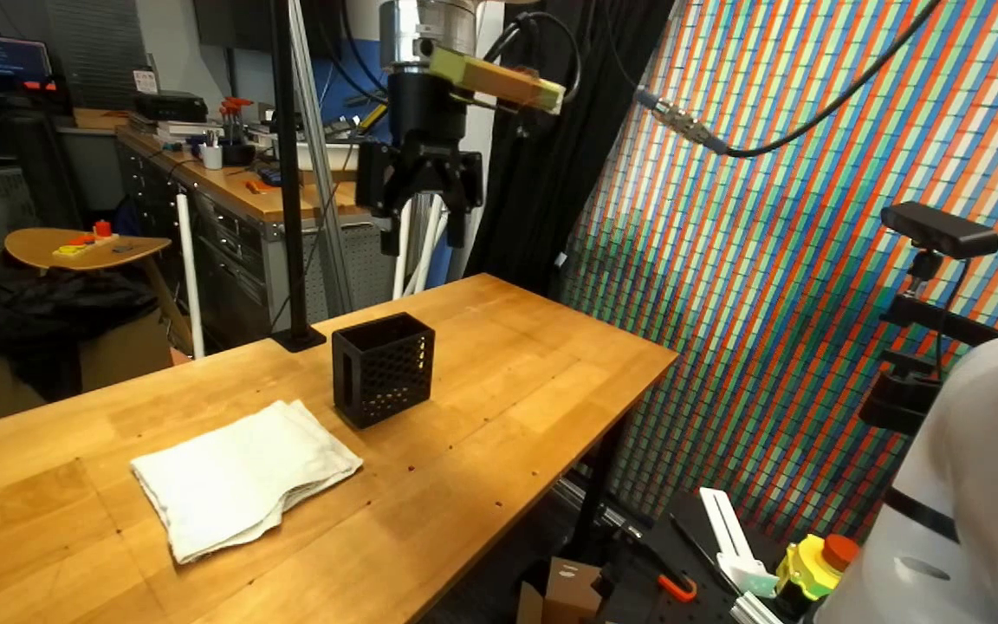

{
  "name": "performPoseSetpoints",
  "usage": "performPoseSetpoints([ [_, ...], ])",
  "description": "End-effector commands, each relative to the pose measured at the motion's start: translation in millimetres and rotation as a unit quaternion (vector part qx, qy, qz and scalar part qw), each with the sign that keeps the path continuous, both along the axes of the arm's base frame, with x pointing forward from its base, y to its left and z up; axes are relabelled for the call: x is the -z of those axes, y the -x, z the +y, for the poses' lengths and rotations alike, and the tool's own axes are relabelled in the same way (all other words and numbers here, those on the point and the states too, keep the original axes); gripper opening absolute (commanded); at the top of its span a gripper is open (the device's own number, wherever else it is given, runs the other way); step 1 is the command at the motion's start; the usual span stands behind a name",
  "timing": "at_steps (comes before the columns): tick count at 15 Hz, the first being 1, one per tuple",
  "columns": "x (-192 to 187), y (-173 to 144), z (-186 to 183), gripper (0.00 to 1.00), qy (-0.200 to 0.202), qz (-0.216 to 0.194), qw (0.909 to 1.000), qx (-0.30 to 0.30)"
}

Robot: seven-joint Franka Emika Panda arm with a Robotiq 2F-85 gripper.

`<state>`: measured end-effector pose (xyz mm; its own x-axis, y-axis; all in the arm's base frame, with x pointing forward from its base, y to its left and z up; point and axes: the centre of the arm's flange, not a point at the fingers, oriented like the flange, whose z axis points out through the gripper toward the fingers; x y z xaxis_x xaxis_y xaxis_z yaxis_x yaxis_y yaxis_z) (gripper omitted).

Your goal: Pick up the cloth and put it in the box

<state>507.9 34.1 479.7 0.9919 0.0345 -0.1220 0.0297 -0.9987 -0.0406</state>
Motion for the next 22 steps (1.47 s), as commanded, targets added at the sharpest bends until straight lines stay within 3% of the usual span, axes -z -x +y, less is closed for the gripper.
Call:
performPoseSetpoints([
  [1, -13, -46, 40, 1.00, -0.010, -0.028, 0.9996, -0.005],
  [13, 22, -115, 130, 1.00, -0.014, -0.063, 0.9956, -0.067],
  [22, 108, -159, 195, 1.00, -0.025, -0.043, 0.9932, -0.105],
])
